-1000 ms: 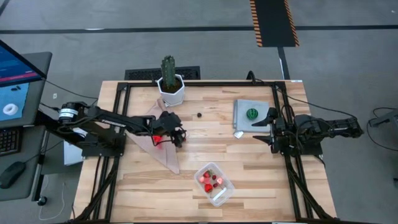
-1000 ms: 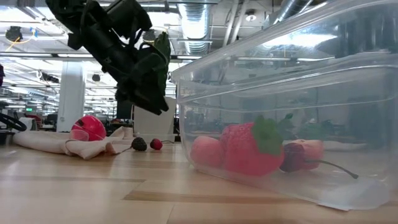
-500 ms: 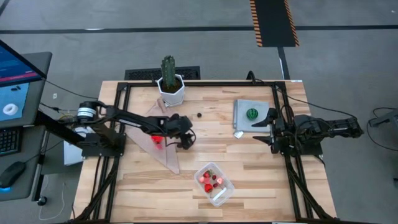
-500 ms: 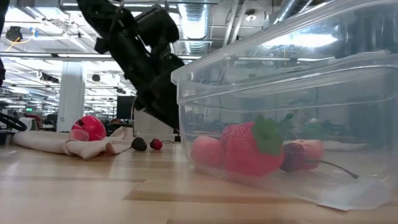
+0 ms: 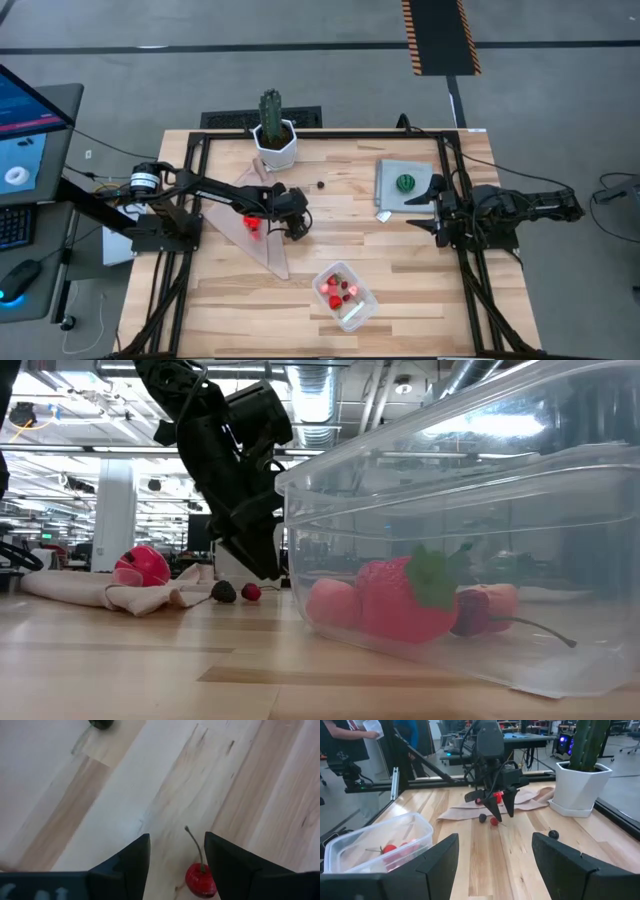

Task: Pick and placing Produce into tupperware
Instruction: Put the red cherry into the transparent bin, then put the black raspberry into the transparent bin

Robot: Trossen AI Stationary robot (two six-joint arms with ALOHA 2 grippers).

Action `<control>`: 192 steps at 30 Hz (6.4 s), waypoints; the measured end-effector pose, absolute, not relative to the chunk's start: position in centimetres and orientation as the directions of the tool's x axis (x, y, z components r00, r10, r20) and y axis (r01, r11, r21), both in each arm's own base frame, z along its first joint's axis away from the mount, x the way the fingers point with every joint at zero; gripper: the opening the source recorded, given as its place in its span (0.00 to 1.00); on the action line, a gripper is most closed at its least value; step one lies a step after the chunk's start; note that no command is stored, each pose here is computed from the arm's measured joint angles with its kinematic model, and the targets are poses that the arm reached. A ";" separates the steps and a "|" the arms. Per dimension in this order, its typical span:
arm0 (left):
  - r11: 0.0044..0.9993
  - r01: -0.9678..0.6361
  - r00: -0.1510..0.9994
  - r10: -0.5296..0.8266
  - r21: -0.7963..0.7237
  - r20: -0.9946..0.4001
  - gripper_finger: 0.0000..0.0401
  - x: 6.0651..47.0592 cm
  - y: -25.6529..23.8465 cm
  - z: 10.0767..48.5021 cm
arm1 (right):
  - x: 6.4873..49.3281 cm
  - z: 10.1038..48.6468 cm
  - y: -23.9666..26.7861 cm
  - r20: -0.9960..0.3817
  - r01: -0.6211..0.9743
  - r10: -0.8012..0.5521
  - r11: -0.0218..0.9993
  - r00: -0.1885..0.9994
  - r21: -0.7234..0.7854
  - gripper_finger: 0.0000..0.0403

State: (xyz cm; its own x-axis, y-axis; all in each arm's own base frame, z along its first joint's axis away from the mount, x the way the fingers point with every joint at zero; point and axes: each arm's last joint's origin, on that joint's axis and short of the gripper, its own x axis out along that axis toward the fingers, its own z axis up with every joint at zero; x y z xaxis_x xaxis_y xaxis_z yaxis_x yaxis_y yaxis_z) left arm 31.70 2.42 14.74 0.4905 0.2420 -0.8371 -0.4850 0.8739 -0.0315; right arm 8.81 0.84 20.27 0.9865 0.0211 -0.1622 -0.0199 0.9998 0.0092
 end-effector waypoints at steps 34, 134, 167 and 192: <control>0.880 -0.472 0.454 0.194 -0.050 -0.870 0.44 31.9 2.3 13.2 | 8.8 20.3 0.8 -0.161 -0.020 0.022 1.000 0.987 0.009 0.68; 0.952 0.087 0.786 -0.247 -0.294 -0.567 0.05 38.8 -11.6 21.5 | 8.9 19.9 0.8 -0.202 -0.020 0.021 1.000 0.979 0.005 0.68; 0.936 -0.320 0.667 0.331 0.145 -0.668 0.29 33.6 -6.4 26.1 | 8.8 19.6 0.8 -0.236 -0.020 0.020 1.000 0.972 0.001 0.68; 0.853 -0.498 0.519 0.436 0.155 -0.735 0.34 25.8 -6.3 19.3 | 8.8 19.4 0.8 -0.254 -0.020 0.019 1.000 0.967 -0.001 0.68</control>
